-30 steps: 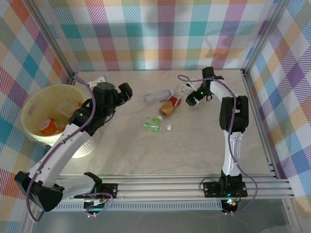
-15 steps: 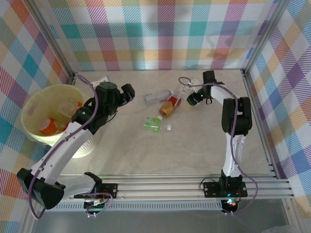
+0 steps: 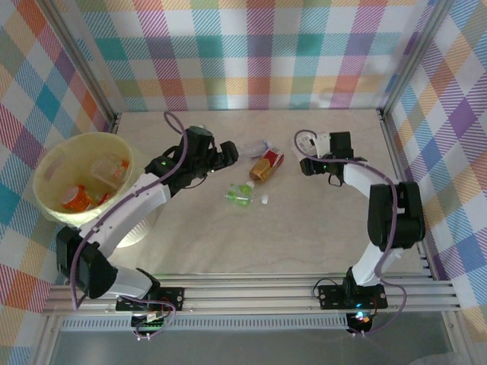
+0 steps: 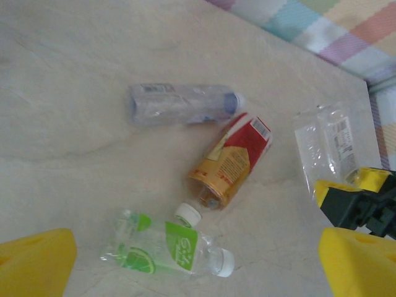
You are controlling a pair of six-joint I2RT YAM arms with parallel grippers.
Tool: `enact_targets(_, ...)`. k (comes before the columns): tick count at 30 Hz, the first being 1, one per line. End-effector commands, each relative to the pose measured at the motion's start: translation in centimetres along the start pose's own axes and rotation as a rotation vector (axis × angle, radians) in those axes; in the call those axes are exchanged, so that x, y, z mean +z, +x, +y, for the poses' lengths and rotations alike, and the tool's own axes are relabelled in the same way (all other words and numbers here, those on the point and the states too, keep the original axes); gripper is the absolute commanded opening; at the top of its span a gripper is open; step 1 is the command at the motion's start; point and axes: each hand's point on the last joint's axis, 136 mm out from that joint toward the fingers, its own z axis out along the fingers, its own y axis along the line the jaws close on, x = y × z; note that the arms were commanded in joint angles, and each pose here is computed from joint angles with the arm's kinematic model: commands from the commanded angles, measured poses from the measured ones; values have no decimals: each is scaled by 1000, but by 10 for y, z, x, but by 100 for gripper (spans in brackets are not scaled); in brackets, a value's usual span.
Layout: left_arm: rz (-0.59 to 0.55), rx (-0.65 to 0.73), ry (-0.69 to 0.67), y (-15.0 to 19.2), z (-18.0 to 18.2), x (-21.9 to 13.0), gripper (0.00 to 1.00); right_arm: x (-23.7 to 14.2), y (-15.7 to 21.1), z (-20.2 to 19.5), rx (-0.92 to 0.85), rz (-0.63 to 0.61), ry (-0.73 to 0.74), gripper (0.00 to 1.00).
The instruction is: Put the plastic bottles in the bin
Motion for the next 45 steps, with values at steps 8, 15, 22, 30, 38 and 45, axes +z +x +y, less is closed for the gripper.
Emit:
enact_targets(8,46,122,137,21,-72,28,100,-60,-1,31,276,-167,-36,55)
enact_targets(15,249,136,397,61,-131,43,100,-88,1,80,299,-249,-270,54)
enact_targets(22,241,101,461,73,-159,57,100,-99,-1,126,155,-300,-421,55)
enact_targets(30,201,23,334,73,-137,77,99,-114,-13,157,113,-364,-560,56)
enact_targets(38,168,17,324,67,-135,79,90,-132,-22,176,74,-402,-661,56)
enact_targets(45,156,27,351,67,-138,76,65,-138,-25,182,86,-381,-703,57)
